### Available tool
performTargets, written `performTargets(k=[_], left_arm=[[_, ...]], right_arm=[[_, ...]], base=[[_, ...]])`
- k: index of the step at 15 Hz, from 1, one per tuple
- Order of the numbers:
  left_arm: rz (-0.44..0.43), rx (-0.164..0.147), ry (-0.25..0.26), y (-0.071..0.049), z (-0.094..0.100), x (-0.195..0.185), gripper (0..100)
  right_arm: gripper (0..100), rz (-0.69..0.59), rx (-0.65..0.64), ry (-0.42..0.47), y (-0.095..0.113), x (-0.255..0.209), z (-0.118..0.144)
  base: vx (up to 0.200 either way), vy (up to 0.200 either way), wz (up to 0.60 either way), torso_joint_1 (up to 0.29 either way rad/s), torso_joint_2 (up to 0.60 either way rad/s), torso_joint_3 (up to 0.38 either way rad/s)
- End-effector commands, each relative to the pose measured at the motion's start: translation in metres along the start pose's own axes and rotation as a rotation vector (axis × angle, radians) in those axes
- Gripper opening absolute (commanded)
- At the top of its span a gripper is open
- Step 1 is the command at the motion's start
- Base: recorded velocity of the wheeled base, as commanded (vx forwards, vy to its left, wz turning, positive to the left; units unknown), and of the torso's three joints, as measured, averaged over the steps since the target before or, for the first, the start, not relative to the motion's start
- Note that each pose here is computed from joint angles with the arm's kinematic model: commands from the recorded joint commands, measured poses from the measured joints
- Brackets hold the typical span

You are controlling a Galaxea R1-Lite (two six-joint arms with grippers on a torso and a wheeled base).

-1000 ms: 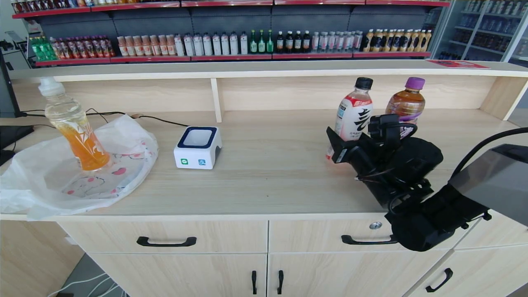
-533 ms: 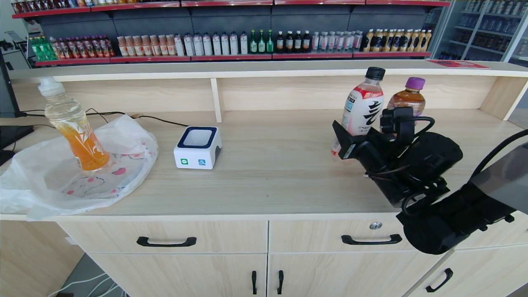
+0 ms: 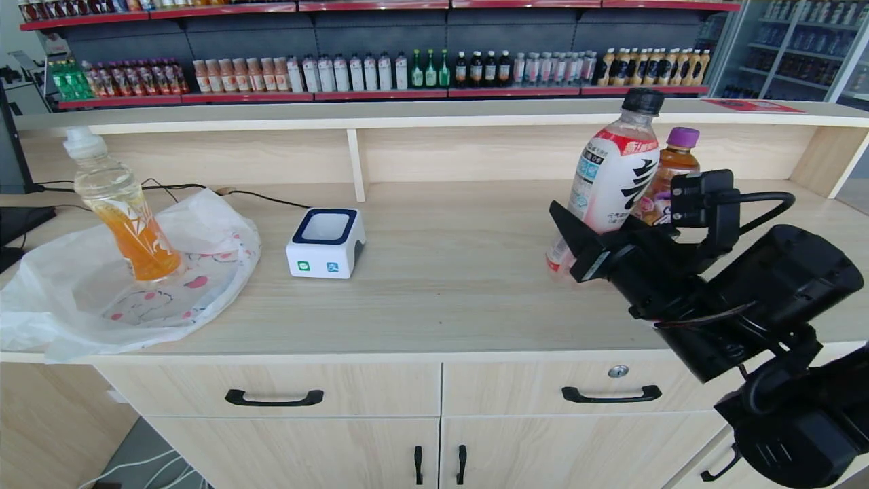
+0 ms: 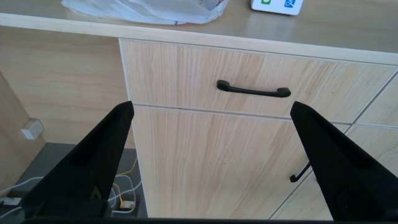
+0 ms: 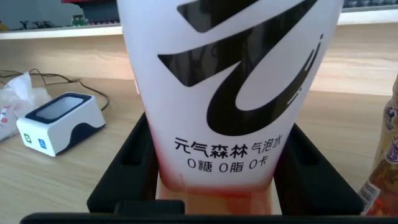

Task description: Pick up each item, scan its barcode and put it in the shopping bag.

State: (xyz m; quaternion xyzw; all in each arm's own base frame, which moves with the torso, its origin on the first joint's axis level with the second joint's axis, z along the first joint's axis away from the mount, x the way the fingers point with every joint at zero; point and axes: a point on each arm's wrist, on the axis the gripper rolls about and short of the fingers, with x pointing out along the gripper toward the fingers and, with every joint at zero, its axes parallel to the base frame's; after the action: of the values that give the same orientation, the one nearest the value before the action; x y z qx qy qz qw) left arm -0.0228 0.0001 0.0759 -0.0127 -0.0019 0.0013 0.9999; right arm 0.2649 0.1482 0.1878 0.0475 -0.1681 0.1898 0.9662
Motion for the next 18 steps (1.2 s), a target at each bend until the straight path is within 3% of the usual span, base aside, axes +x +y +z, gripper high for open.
performTargets(k=[1, 6, 8, 11, 18], left_arm=[[0.0, -0.001, -0.001, 0.0, 0.0, 0.0, 100], [0.002, 0.001, 0.002, 0.0, 0.0, 0.0, 100], [0.001, 0.001, 0.002, 0.0, 0.0, 0.0, 100], [0.001, 0.001, 0.002, 0.0, 0.0, 0.0, 100], [0.001, 0.001, 0.001, 0.0, 0.0, 0.0, 100]], right_arm=[[0, 0.074, 0.033, -0.034, 0.022, -0.01, 0.015], [0, 0.236, 0.098, -0.024, 0.066, -0.034, 0.024], [0, 0.244, 0.144, -0.017, 0.067, -0.036, 0.025], [0, 0.369, 0.337, -0.023, 0.072, -0.037, 0.035], [0, 0.55, 0.48, 0.018, 0.078, -0.041, 0.039]], base=[[0.0, 0.0, 0.0, 0.0, 0.0, 0.0], [0.0, 0.0, 0.0, 0.0, 0.0, 0.0], [0.0, 0.0, 0.0, 0.0, 0.0, 0.0], [0.0, 0.0, 0.0, 0.0, 0.0, 0.0], [0.0, 0.0, 0.0, 0.0, 0.0, 0.0]])
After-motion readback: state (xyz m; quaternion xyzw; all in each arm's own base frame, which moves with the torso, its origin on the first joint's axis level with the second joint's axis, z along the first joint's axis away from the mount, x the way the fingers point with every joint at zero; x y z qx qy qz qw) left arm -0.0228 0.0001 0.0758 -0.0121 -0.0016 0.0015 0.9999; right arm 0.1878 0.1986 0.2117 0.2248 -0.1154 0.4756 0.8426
